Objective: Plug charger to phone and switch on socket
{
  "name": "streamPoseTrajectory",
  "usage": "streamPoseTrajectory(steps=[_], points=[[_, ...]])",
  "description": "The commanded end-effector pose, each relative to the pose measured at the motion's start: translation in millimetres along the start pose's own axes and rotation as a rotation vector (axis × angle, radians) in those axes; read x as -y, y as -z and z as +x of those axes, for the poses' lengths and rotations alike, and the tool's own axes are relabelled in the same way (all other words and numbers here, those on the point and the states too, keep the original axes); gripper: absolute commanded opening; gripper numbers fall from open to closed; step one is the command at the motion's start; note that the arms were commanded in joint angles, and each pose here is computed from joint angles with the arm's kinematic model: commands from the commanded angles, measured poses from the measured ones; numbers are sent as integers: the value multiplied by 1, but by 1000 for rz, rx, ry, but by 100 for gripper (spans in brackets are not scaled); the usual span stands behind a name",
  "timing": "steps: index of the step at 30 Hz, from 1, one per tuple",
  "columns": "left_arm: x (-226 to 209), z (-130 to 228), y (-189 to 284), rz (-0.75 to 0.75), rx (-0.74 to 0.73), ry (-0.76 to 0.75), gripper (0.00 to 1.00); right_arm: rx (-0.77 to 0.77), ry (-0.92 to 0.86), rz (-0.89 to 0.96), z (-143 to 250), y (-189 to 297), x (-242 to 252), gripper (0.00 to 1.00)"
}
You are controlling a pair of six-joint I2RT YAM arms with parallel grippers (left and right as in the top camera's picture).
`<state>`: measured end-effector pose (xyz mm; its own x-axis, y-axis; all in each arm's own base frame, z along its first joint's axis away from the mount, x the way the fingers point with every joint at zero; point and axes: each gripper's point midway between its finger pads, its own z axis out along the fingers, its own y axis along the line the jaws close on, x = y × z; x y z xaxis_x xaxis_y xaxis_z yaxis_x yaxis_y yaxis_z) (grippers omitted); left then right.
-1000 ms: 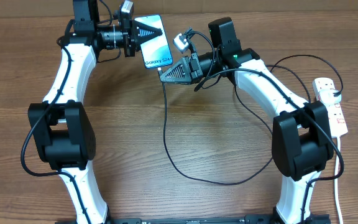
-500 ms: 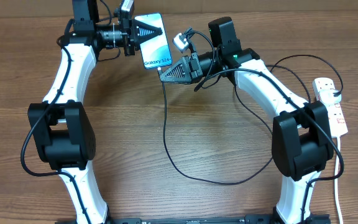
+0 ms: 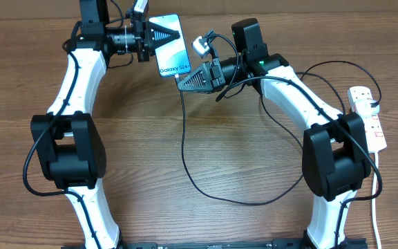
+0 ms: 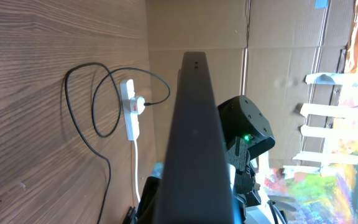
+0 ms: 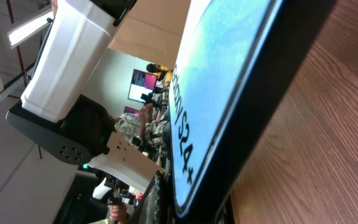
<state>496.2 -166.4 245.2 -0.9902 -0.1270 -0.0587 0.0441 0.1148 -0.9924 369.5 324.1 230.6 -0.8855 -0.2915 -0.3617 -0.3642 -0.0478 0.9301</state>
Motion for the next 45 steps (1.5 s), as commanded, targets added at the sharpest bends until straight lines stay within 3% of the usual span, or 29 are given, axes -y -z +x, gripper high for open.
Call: streamPoseTrajectory(steps=[1, 14, 45], points=[[24, 12, 0, 47, -47, -64, 4, 15, 26, 15, -7, 1, -14, 4], [24, 10, 0, 40, -36, -75, 4, 11, -51, 16, -4, 0, -12, 4], [23, 8, 0, 33, -27, -113, 4, 7, -35, 7, -4, 1, -14, 4]])
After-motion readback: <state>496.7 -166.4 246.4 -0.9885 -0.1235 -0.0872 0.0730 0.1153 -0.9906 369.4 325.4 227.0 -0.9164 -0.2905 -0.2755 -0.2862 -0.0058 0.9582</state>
